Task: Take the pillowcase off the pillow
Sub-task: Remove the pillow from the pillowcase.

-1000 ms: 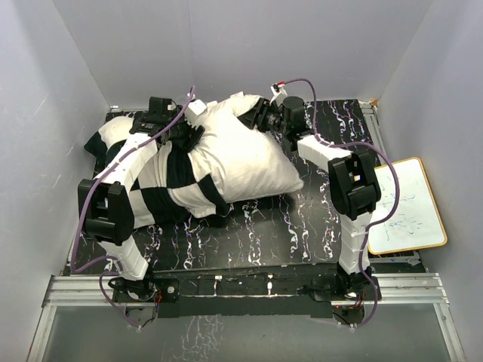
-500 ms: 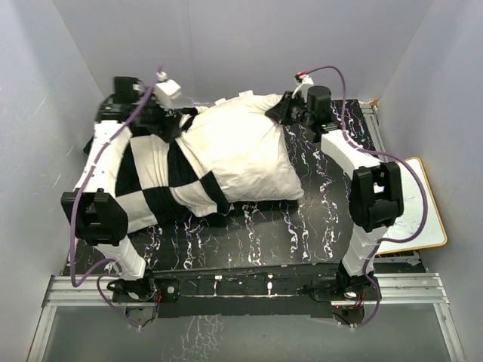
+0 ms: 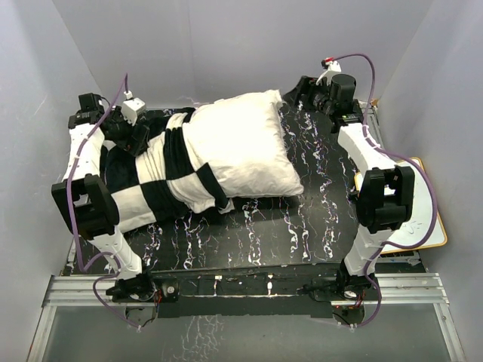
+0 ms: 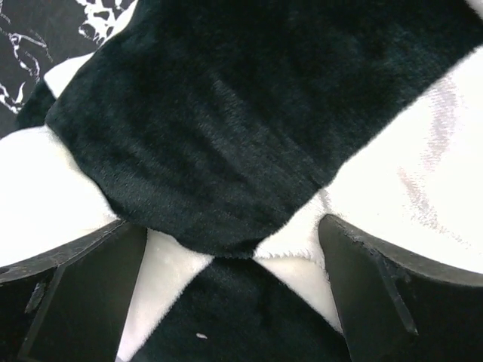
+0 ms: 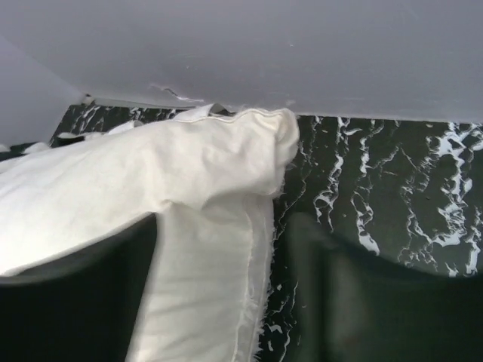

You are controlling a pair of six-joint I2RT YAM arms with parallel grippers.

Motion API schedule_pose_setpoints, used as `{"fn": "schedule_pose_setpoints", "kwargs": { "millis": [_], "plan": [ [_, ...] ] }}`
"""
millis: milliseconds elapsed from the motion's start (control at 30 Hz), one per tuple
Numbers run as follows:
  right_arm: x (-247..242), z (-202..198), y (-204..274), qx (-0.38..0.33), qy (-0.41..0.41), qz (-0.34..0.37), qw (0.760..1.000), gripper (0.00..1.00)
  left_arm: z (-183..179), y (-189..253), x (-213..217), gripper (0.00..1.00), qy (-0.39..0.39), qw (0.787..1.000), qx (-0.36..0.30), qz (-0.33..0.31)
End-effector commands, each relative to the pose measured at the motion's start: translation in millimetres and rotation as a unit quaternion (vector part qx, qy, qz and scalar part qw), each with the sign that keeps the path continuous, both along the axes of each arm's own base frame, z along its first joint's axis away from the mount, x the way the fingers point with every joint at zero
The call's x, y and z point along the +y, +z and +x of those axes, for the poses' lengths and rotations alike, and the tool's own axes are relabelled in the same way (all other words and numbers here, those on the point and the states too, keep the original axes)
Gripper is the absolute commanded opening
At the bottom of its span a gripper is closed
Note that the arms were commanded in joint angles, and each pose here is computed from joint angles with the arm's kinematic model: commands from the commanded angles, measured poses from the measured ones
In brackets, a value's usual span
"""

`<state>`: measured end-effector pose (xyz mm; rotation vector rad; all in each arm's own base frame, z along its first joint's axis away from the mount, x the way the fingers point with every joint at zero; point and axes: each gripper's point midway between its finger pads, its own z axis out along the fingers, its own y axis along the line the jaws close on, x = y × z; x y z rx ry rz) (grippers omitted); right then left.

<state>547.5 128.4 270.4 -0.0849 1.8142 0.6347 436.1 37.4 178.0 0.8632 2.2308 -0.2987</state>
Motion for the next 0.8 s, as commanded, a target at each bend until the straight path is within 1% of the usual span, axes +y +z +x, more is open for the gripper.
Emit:
{"fn": "schedule_pose_setpoints", "kwargs": {
  "millis": [0,33,100,200,300,400,467,500,533,567,633,700,767],
  "plan": [
    [41,-4,31,-0.002,0.056,0.087,0.995,0.97,-50,-43,-58,0.91,-0.070,0.992,0.102,-0.039],
    [50,-5,26,0.016,0.070,0.110,0.991,0.98,-55,-48,-65,0.90,-0.081,0.991,0.102,-0.028],
    [60,-3,11,0.045,0.080,0.136,0.986,0.98,-66,-57,-79,0.88,-0.104,0.989,0.106,-0.010],
    [60,5,-15,0.063,0.066,0.142,0.986,0.98,-82,-63,-92,0.86,-0.125,0.986,0.113,-0.005],
    [77,0,-32,0.086,0.116,0.181,0.973,0.98,-90,-67,-95,0.85,-0.131,0.984,0.118,0.001],
    [91,-4,-54,0.113,0.133,0.189,0.966,0.98,-94,-68,-93,0.83,-0.137,0.983,0.118,0.012],
    [108,-16,-56,0.114,0.174,0.197,0.958,0.98,-93,-67,-92,0.83,-0.140,0.984,0.112,0.018],
    [120,-27,-52,0.110,0.209,0.210,0.949,0.98,-92,-67,-91,0.83,-0.140,0.984,0.109,0.019],
    [135,-42,-43,0.104,0.258,0.228,0.933,0.98,-91,-67,-92,0.83,-0.141,0.984,0.106,0.020],
    [148,-59,-34,0.104,0.303,0.248,0.914,0.98,-90,-67,-92,0.82,-0.141,0.984,0.106,0.020],
    [170,-95,-13,0.074,0.386,0.272,0.878,0.98,-86,-66,-96,0.81,-0.142,0.984,0.104,0.020],
    [190,-132,1,0.043,0.466,0.264,0.843,0.98,-83,-64,-102,0.80,-0.146,0.984,0.100,0.019],
    [210,-159,0,0.039,0.516,0.241,0.821,0.98,-80,-63,-107,0.80,-0.149,0.984,0.093,0.020]
  ]
}}
